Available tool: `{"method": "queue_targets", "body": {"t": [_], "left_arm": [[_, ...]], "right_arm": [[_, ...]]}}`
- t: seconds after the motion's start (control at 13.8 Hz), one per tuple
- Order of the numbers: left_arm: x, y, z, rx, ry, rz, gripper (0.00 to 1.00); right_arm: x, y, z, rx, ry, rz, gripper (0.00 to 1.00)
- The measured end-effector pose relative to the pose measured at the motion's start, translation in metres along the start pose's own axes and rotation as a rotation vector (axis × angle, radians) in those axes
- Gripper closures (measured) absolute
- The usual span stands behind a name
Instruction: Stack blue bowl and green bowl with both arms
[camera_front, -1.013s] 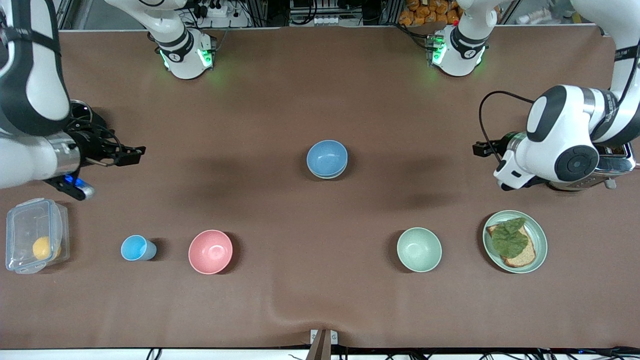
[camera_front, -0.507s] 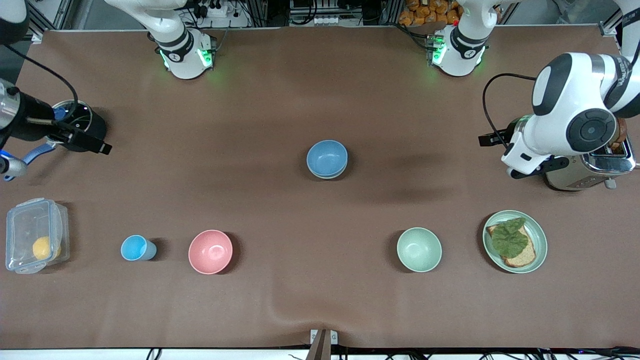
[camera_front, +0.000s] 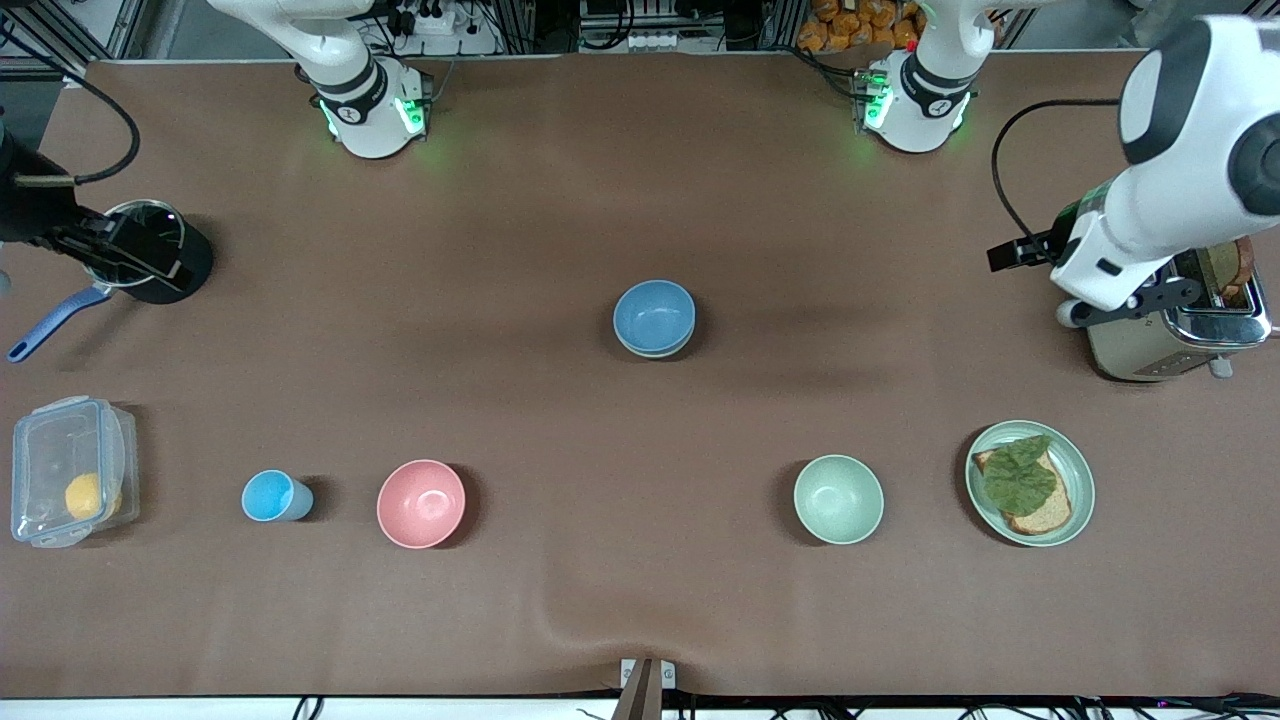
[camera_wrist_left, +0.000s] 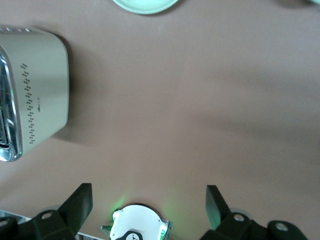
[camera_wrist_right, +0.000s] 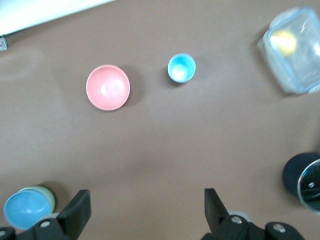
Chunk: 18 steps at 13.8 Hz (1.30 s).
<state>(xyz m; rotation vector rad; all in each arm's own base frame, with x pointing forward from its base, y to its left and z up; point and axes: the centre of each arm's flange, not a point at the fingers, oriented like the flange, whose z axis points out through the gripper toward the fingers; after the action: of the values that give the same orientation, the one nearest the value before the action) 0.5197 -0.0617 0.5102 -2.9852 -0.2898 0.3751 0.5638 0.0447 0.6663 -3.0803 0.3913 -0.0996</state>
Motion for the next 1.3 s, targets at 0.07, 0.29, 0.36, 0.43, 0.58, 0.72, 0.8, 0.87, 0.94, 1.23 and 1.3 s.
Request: {"method": "queue_targets", "body": {"t": [0.07, 0.29, 0.36, 0.43, 0.58, 0.72, 0.8, 0.87, 0.94, 1.23, 1.3], "left_arm": [[-0.005, -0.001, -0.011, -0.006, 0.024, 0.011, 0.00], [-0.013, -0.004, -0.040, -0.022, 0.087, 0.075, 0.00], [-0.013, -0.007, -0.052, -0.034, 0.111, 0.095, 0.00], [-0.013, -0.011, -0.064, -0.049, 0.134, 0.106, 0.00], [-0.013, -0.018, -0.082, -0.071, 0.168, 0.113, 0.00], [-0.010, -0.022, -0.094, -0.104, 0.189, 0.135, 0.00], [-0.009, -0.027, -0.099, -0.109, 0.200, 0.148, 0.00], [-0.007, -0.031, -0.103, -0.110, 0.208, 0.164, 0.00], [-0.006, -0.035, -0.108, -0.113, 0.220, 0.172, 0.00], [-0.011, -0.042, -0.125, -0.117, 0.236, 0.180, 0.00], [-0.012, -0.038, -0.126, -0.116, 0.238, 0.189, 0.00]], "right_arm": [[-0.003, -0.005, -0.005, -0.005, 0.021, -0.012, 0.00], [-0.013, -0.007, -0.022, 0.002, 0.053, -0.022, 0.00], [-0.014, -0.003, -0.027, 0.003, 0.059, -0.021, 0.00], [-0.013, 0.003, -0.030, 0.002, 0.063, -0.033, 0.00], [-0.012, 0.016, -0.032, -0.004, 0.063, -0.119, 0.00], [-0.010, 0.028, -0.033, -0.011, 0.052, -0.181, 0.00], [-0.010, 0.028, -0.033, -0.012, 0.051, -0.195, 0.00], [-0.011, 0.028, -0.032, -0.012, 0.048, -0.200, 0.00], [-0.011, 0.027, -0.032, -0.012, 0.046, -0.202, 0.00], [-0.013, 0.026, -0.031, -0.015, 0.034, -0.211, 0.00], [-0.014, 0.026, -0.031, -0.016, 0.028, -0.212, 0.00]]}}
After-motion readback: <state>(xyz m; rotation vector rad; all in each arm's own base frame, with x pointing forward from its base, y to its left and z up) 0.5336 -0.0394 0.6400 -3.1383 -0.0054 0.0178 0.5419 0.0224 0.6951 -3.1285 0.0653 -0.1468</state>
